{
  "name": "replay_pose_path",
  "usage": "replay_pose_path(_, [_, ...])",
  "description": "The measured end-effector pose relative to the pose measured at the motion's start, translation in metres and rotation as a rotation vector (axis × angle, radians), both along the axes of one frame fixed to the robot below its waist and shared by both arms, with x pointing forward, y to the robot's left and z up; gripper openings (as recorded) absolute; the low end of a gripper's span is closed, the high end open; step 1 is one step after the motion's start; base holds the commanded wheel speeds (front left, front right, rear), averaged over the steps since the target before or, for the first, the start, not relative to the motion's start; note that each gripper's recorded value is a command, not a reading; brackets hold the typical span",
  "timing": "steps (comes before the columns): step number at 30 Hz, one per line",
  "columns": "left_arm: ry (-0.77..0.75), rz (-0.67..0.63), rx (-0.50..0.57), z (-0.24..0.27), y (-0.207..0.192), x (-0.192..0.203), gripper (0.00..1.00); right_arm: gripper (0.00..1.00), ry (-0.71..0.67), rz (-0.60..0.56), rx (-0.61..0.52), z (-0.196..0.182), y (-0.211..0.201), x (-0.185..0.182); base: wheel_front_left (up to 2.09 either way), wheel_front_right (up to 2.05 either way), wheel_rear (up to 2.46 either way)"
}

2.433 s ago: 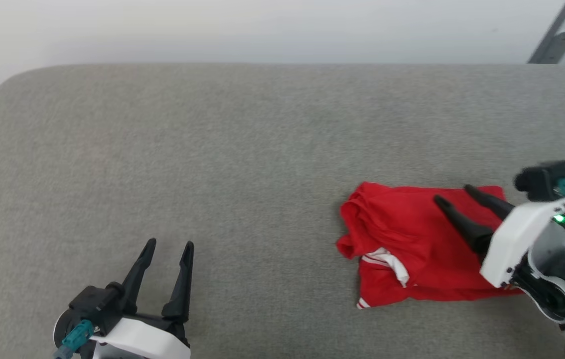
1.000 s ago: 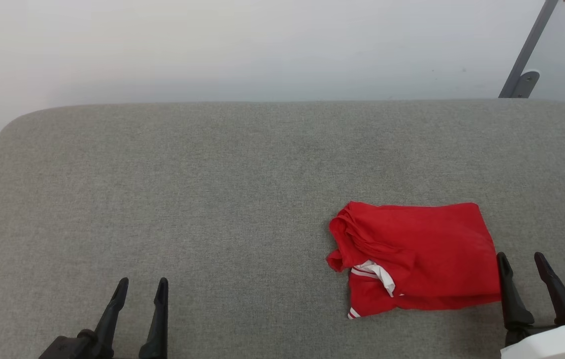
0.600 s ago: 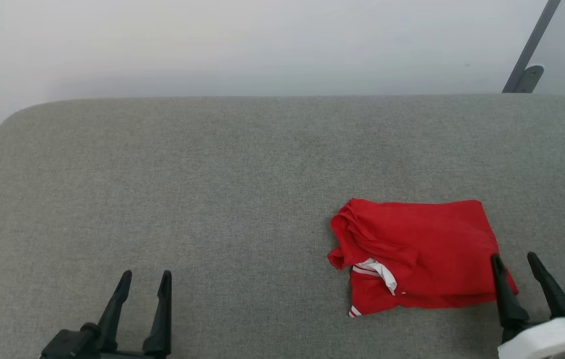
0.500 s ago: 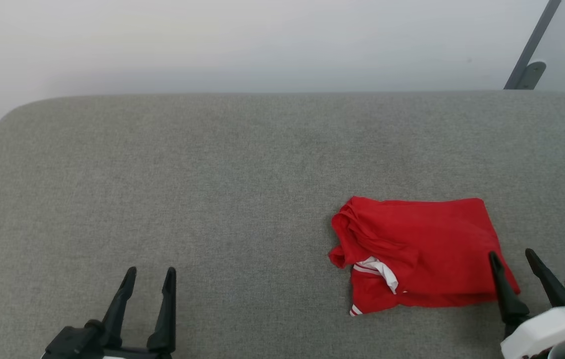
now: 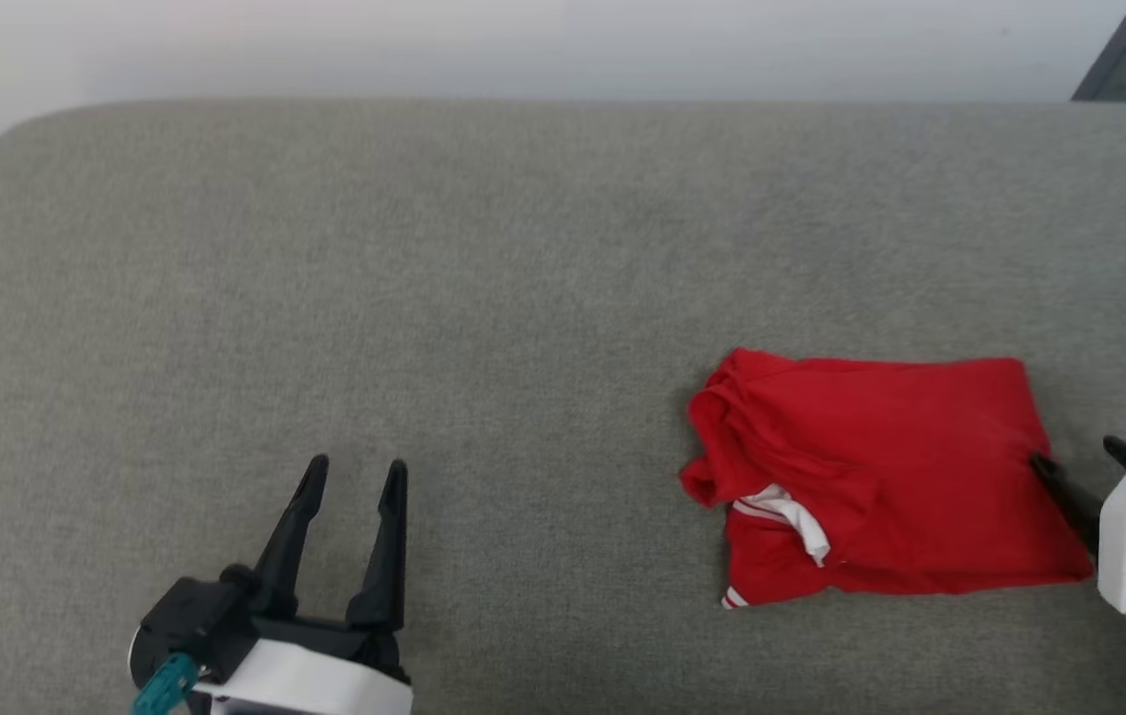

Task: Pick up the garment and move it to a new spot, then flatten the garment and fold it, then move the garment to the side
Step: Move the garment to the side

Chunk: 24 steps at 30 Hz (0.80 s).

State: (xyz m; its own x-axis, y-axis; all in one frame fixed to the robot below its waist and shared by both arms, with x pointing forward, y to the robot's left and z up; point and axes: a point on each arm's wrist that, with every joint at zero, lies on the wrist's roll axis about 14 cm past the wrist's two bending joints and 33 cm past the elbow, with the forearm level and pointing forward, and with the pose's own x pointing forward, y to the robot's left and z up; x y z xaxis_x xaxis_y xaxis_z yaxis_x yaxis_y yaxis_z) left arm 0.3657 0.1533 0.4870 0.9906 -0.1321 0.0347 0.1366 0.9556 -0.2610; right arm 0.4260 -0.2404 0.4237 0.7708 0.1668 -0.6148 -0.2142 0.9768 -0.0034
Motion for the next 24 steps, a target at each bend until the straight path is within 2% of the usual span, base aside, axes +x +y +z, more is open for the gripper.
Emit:
replay_pose_path(4, [0.018,0.004,-0.003,-0.007,0.000,0.009,1.00,1.00,0.214,0.031,0.000,-0.032,0.006,-0.009,0.00,0.00,0.00])
replay_pose_path(11, [0.052,0.020,-0.007,-0.020,0.003,0.022,1.00,1.00,0.319,0.039,0.044,-0.053,0.012,-0.001,0.00,0.00,0.00])
replay_pose_path(12, [0.057,0.019,-0.008,-0.022,0.002,0.023,1.00,0.43,0.334,0.041,0.047,-0.056,0.013,-0.001,0.00,0.00,0.00])
replay_pose_path(13, [0.062,0.017,-0.009,-0.024,0.001,0.024,1.00,0.08,0.343,0.041,0.051,-0.058,0.014,0.000,0.00,0.00,0.00])
replay_pose_path(14, [0.064,0.015,-0.008,-0.025,0.001,0.026,1.00,0.00,0.349,0.036,0.061,-0.060,0.014,0.000,0.00,0.00,0.00])
replay_pose_path(20, [0.063,-0.025,-0.001,-0.029,-0.008,0.038,1.00,0.00,0.329,-0.001,0.112,-0.059,0.010,0.001,0.00,0.00,0.00])
replay_pose_path(24, [0.060,-0.080,0.012,-0.032,-0.023,0.048,1.00,0.00,0.250,-0.099,0.136,-0.048,-0.016,0.008,0.00,0.00,0.00])
